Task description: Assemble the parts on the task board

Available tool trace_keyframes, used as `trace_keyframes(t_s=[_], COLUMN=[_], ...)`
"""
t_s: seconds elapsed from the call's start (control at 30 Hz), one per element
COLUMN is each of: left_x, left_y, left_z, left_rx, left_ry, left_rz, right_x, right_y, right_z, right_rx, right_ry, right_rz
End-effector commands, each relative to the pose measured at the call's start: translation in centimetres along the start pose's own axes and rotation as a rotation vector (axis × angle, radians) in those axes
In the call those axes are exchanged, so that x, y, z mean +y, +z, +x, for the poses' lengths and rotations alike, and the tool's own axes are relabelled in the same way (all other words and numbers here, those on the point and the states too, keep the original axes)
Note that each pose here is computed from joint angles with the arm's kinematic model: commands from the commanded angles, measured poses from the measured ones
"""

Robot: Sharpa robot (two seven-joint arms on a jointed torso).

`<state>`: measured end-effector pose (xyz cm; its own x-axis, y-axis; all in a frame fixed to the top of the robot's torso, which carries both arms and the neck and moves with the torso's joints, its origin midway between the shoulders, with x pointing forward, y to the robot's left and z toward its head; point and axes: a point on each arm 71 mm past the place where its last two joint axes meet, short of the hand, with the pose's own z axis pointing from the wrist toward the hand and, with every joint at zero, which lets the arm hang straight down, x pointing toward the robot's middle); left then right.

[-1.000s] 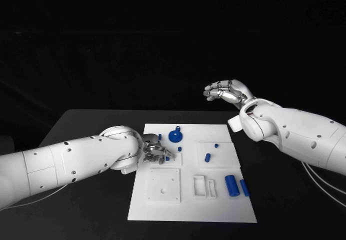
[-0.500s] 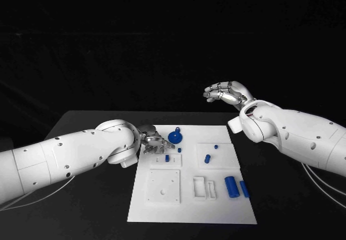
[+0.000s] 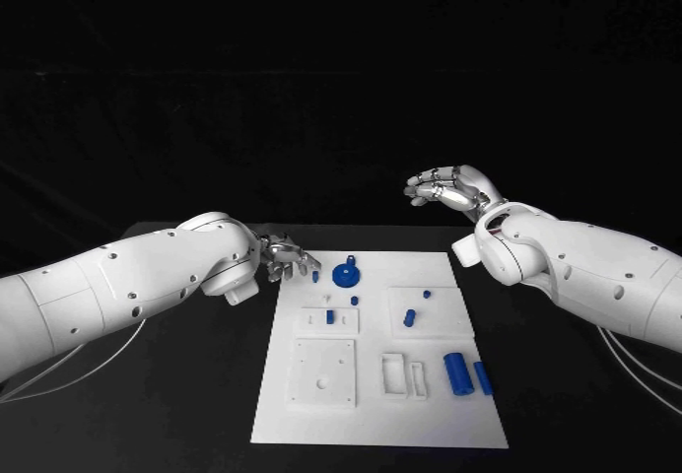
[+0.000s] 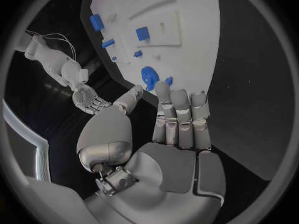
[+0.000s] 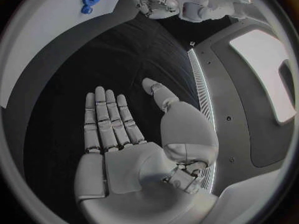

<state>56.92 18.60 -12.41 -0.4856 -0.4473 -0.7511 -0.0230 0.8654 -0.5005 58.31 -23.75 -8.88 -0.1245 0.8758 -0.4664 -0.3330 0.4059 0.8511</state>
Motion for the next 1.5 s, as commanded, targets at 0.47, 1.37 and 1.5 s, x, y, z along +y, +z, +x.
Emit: trace_keyframes(t_s=[0.47,1.37,1.5], left_x=[-0.08,-0.43,-0.43], left_y=[2.67,3.6,3.61], left_z=[-1.53,-1.15,-1.07], left_rx=[0.032,0.097,0.109], left_ry=[0.038,0.103,0.107], left_rz=[-0.066,-0.074,-0.074], right_x=[0.3,0.4,0.5], right_y=[-0.1,-0.1,-0.1], right_z=[0.3,0.5,0.5], right_rx=[0.017,0.02,0.021], right_ry=[0.01,0.012,0.013], right_rz=[-0.013,-0.015,-0.016])
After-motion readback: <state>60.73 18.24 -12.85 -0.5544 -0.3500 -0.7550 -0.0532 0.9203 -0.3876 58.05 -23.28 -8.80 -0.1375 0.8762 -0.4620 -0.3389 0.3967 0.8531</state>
